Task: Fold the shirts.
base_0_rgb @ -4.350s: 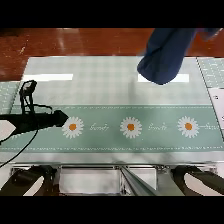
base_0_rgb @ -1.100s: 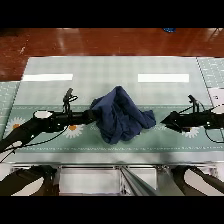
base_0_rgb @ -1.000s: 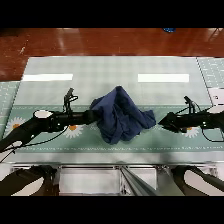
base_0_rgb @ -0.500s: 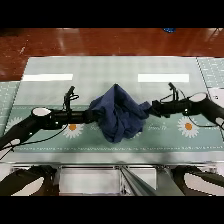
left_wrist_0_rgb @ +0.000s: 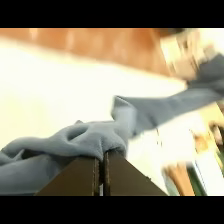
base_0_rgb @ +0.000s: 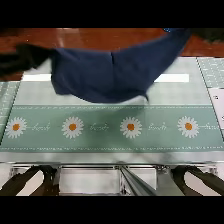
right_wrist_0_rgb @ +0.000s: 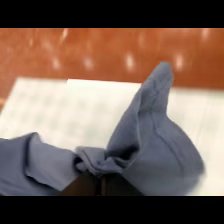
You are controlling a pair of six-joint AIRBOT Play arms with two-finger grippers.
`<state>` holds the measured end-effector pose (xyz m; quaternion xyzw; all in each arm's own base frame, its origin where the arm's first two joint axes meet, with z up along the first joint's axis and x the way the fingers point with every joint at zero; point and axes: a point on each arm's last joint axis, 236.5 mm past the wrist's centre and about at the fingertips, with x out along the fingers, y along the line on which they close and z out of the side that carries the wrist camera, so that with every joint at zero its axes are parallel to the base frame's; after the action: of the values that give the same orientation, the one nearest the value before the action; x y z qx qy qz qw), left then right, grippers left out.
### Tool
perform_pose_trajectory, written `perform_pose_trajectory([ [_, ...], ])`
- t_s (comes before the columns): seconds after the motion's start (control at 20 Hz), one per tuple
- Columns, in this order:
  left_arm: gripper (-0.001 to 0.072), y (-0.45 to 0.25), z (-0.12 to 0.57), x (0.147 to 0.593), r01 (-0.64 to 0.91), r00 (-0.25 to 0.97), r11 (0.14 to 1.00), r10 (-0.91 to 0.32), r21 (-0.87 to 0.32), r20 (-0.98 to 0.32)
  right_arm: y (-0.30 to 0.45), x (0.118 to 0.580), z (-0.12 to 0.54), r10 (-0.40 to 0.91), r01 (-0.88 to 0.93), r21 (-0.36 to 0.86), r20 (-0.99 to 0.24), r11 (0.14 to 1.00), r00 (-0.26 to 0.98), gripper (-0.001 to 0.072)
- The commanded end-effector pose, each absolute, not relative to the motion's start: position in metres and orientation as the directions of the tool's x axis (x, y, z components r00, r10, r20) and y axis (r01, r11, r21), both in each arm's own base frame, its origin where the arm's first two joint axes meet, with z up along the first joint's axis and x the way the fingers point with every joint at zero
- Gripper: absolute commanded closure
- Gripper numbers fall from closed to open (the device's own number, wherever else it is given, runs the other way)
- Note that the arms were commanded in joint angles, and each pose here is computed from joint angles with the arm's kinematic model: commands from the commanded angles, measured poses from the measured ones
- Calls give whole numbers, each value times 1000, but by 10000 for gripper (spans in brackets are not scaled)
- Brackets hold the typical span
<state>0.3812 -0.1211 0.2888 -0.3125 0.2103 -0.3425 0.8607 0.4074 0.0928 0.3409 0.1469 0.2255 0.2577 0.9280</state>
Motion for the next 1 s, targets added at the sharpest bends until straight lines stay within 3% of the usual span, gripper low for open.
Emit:
perform_pose_trajectory([
  [0.0,693,-101,419,340,582,749,653,-662,-484,6,84,341,458,452,-428,168,-143,888,881,686],
  [0.1,693,-109,464,301,634,748,691,-662,-346,48,77,303,487,388,-383,76,-78,921,918,686],
  [0.2,693,-112,475,270,603,786,769,-619,-212,-10,68,268,504,319,-319,2,-30,948,947,686],
  [0.35,693,-88,446,241,415,886,903,-429,-115,-176,55,226,510,230,-230,-54,-14,972,973,686],
  [0.45,693,-69,429,224,285,924,953,-302,-104,-235,37,211,489,140,-147,-73,-99,986,985,686],
  [0.55,693,-65,399,211,217,914,959,-265,-182,-306,13,209,456,41,-61,-76,-235,995,971,686],
  [0.65,693,-76,348,203,241,843,940,-325,-240,-428,7,222,427,29,-45,-41,-324,998,946,686],
  [0.95,693,-105,168,219,197,553,841,-519,-503,-651,59,298,298,321,-240,218,-525,946,788,686],
])
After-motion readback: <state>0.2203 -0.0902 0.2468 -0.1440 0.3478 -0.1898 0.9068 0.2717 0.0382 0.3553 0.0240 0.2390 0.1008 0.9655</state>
